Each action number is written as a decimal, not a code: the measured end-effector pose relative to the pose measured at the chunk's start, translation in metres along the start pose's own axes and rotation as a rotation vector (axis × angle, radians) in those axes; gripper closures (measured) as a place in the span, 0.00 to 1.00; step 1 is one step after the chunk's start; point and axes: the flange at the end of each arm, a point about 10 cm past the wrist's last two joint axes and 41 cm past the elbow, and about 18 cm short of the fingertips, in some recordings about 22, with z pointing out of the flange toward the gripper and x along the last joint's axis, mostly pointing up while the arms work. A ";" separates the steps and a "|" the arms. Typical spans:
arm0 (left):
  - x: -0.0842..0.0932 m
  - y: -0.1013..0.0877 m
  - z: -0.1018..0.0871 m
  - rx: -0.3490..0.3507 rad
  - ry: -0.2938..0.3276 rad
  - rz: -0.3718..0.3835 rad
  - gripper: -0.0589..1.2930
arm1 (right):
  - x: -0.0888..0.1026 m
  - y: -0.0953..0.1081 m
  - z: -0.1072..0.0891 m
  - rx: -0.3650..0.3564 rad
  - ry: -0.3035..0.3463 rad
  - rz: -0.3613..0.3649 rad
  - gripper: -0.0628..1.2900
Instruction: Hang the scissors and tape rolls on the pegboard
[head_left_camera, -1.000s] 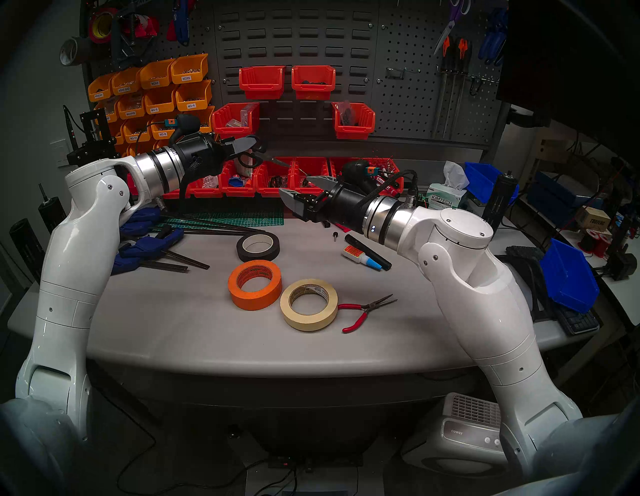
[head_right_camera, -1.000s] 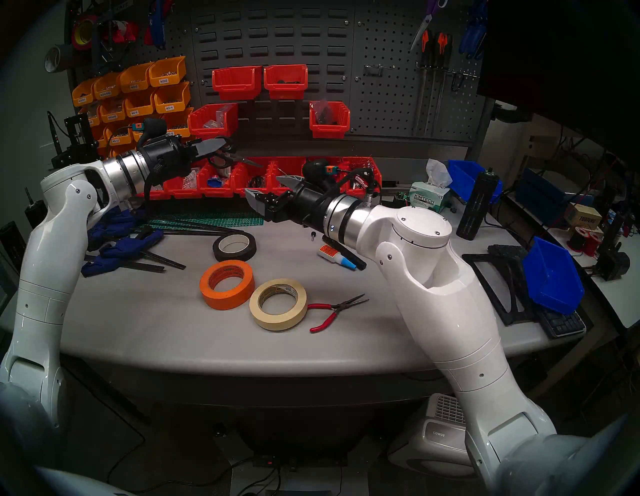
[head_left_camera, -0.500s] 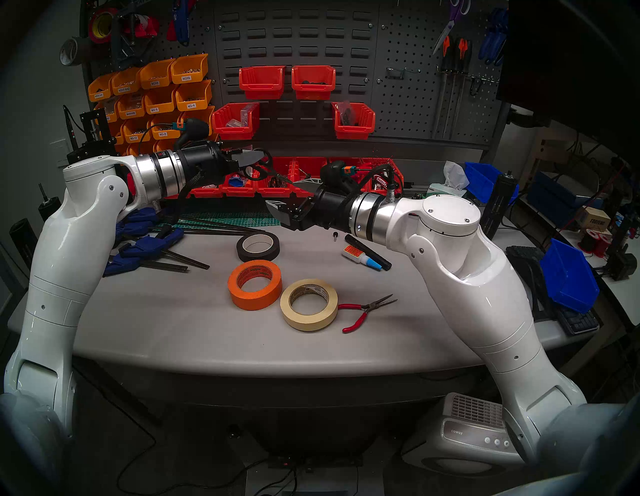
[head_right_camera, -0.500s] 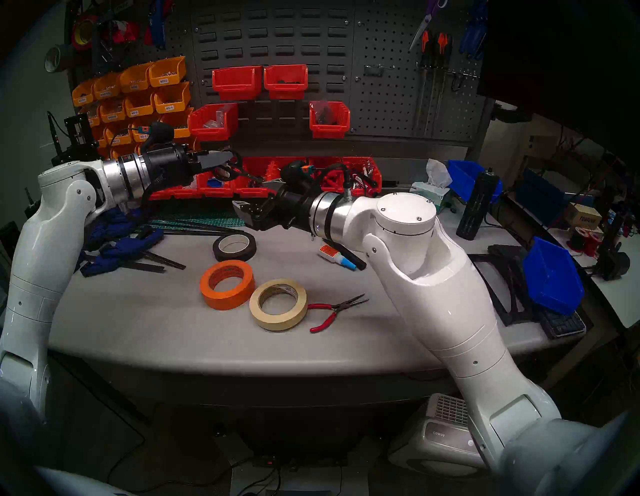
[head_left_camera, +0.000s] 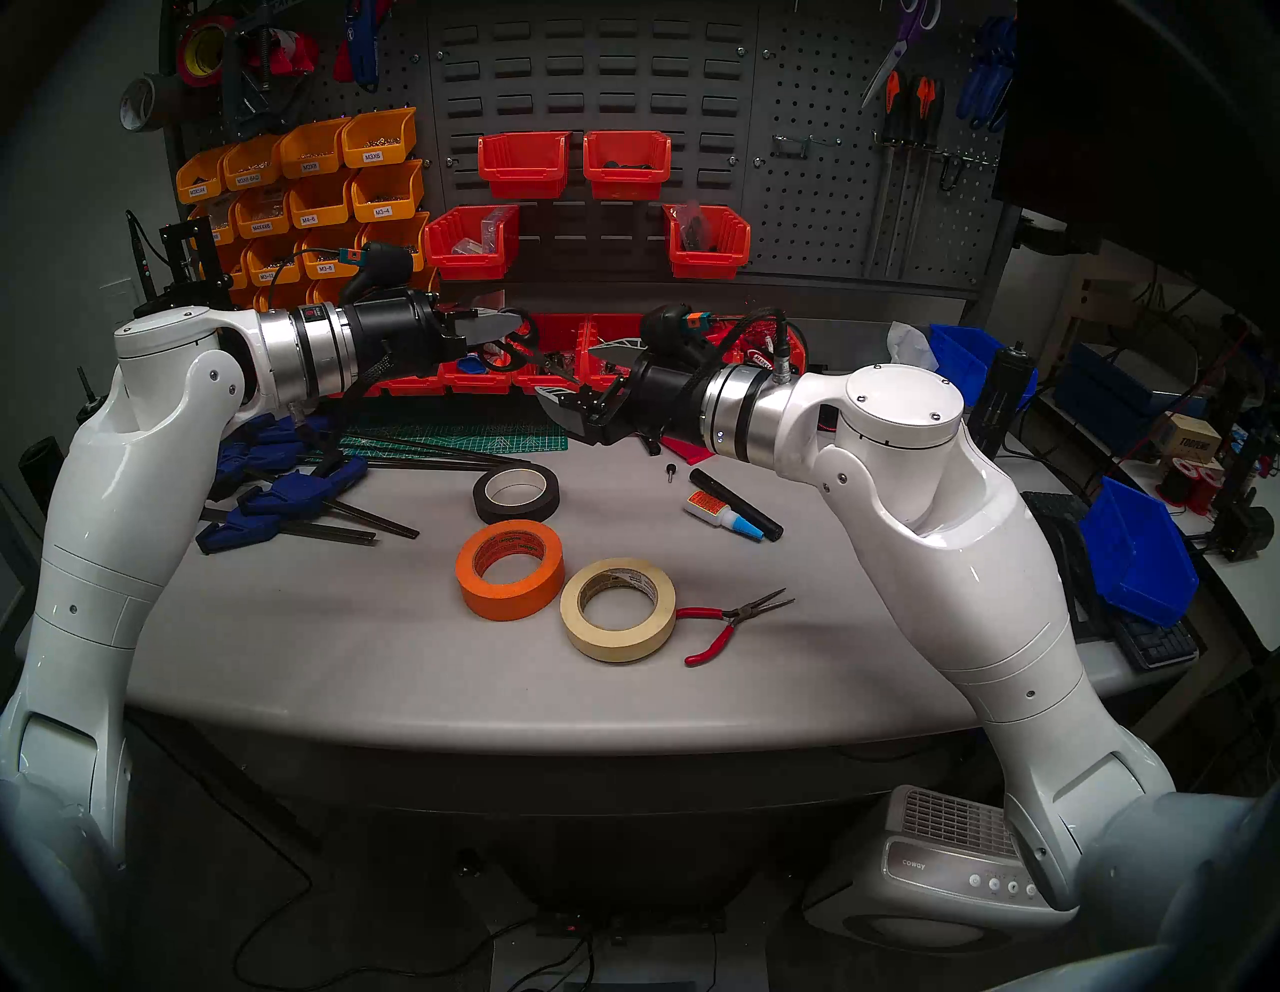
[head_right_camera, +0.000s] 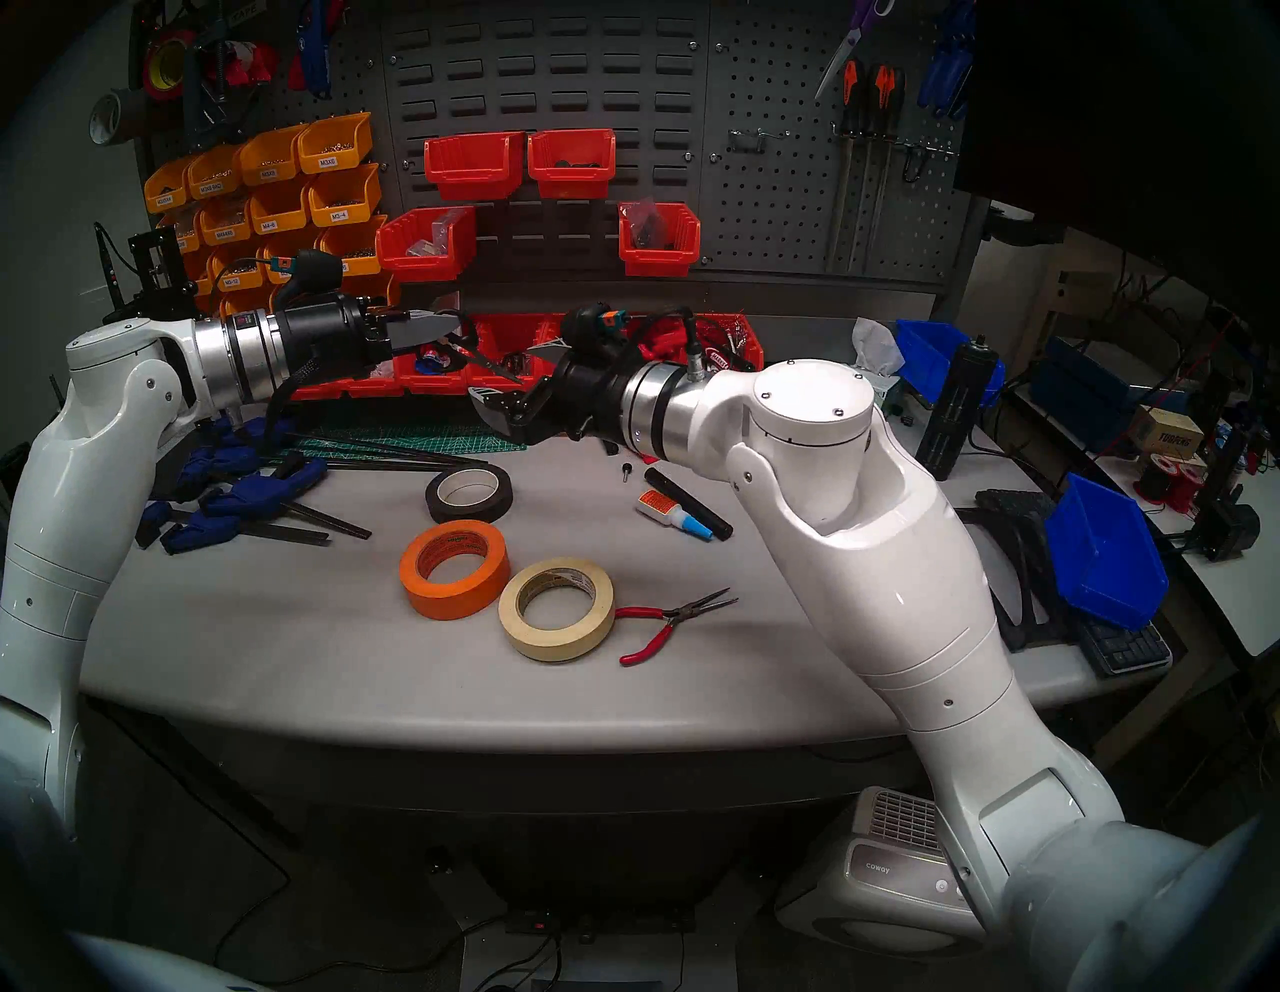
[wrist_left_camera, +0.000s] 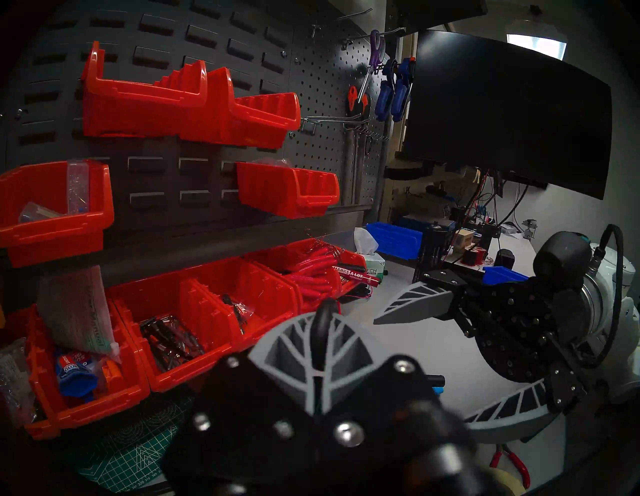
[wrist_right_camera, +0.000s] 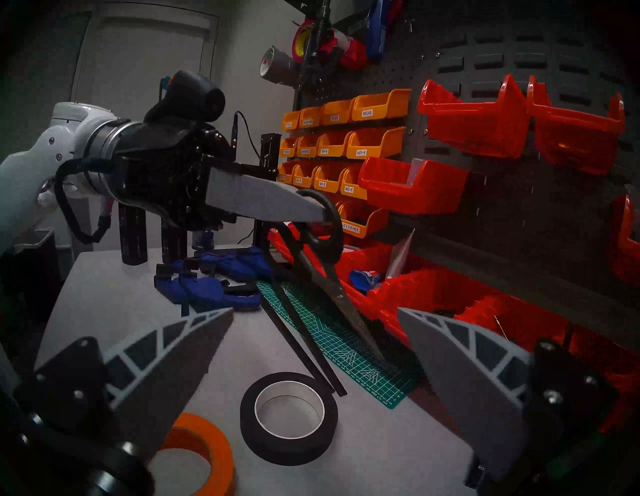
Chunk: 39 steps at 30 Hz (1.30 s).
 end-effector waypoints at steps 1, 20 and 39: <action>0.001 0.001 0.000 -0.006 0.000 0.004 0.97 | -0.001 -0.001 0.002 0.003 -0.008 -0.005 0.05; 0.008 0.019 -0.004 -0.096 -0.033 0.076 0.97 | 0.001 0.014 0.020 -0.015 -0.064 -0.060 0.05; 0.004 0.014 -0.004 -0.088 -0.064 0.141 0.97 | 0.008 0.010 0.022 0.021 -0.087 -0.064 0.39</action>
